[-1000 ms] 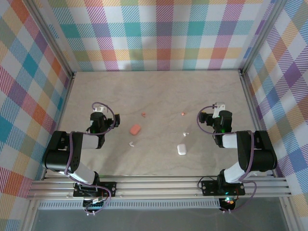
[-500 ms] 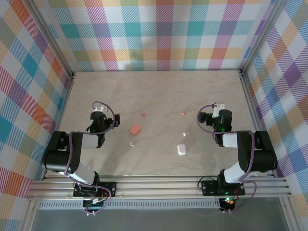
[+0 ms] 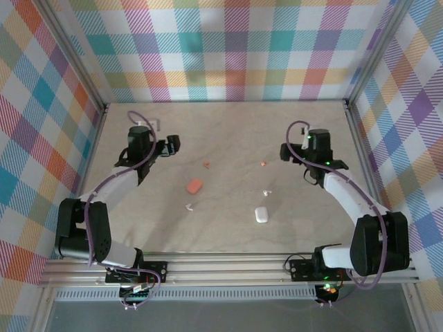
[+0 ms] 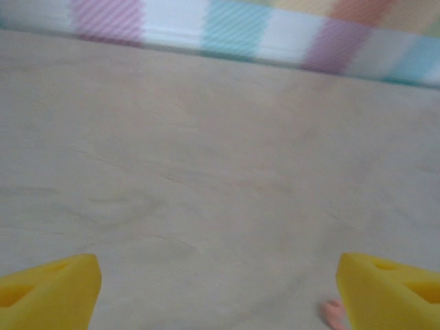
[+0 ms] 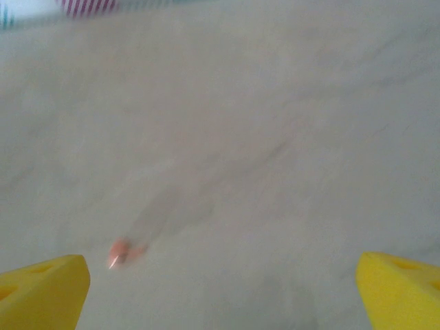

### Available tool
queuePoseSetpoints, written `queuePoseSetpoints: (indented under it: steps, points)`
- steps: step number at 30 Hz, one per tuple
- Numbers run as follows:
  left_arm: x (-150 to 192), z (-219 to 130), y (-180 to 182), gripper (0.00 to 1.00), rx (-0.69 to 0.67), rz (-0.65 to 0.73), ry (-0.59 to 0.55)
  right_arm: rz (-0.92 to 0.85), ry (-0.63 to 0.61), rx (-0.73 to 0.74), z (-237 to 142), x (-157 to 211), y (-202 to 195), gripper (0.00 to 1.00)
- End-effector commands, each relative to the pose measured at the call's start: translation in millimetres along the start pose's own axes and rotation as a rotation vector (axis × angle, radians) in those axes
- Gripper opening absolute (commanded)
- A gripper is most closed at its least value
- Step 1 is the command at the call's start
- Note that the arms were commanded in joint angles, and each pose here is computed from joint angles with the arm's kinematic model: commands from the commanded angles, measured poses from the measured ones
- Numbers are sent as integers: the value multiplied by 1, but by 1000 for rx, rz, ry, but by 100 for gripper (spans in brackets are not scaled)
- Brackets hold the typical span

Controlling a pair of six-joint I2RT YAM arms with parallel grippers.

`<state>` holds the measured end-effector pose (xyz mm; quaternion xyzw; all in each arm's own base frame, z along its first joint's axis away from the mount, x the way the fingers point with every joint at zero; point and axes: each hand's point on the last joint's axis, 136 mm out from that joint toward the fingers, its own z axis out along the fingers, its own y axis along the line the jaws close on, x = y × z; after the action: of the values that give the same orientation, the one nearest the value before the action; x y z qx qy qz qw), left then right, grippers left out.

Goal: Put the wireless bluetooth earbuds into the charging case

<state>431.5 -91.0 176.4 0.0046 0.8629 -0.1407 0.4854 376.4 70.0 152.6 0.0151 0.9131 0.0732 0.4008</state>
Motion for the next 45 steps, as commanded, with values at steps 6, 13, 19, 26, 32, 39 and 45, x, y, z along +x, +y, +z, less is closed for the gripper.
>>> queuePoseSetpoints:
  steps: [6,13,19,26,32,39,45]
  points:
    - [97,-10,-89,86,194,102,346,-43,635,7,-67,157,67,89]
    - [110,-36,-119,85,277,141,351,-8,704,13,-87,190,72,84]
    - [99,-52,-121,85,282,126,298,-65,809,-37,-71,212,90,77]
    - [101,-66,-132,82,360,105,304,-65,871,-43,-51,226,98,72]
    - [104,-75,-141,79,421,84,312,-69,891,-38,-41,232,101,70]
    - [109,-70,-135,81,389,41,309,-119,908,-16,-36,237,96,63]
    - [109,-68,-131,83,349,6,330,-178,924,-29,-32,242,102,48]
